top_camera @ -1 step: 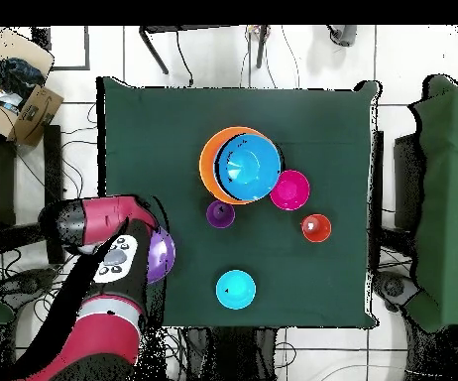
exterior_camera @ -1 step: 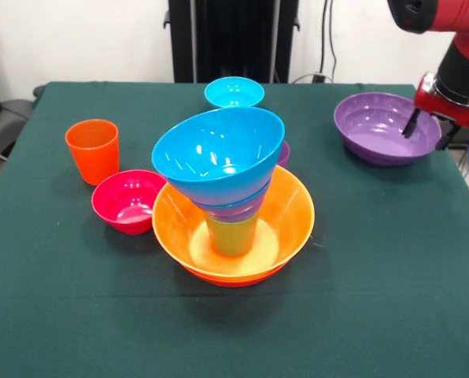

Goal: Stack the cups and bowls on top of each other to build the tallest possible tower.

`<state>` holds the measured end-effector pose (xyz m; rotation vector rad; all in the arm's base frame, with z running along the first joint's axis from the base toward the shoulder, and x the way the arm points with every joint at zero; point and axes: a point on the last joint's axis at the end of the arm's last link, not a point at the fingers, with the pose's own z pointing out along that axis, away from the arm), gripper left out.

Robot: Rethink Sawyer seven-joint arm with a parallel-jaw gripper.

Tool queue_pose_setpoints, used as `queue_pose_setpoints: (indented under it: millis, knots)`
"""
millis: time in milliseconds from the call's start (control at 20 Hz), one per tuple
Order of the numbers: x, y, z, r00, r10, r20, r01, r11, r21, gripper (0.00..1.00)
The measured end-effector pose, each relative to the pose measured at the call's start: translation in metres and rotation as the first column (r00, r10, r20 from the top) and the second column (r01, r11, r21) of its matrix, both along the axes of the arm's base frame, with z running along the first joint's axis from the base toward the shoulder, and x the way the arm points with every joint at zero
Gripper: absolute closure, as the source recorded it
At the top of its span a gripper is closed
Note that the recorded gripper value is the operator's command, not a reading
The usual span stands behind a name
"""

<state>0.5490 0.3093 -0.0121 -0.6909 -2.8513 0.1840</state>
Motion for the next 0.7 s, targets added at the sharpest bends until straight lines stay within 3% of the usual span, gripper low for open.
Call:
queue_pose_setpoints:
  millis: [150,400,700]
  knots:
    - [-0.007,0.008,-0.004,0.9999,0.010,-0.008,-0.010,1.0000,-0.001,0.00]
    - [-0.031,0.031,-0.014,0.9976,0.065,-0.022,-0.066,0.9976,-0.023,0.00]
    - [-0.047,0.042,-0.022,0.9947,0.097,-0.034,-0.098,0.9945,-0.037,0.00]
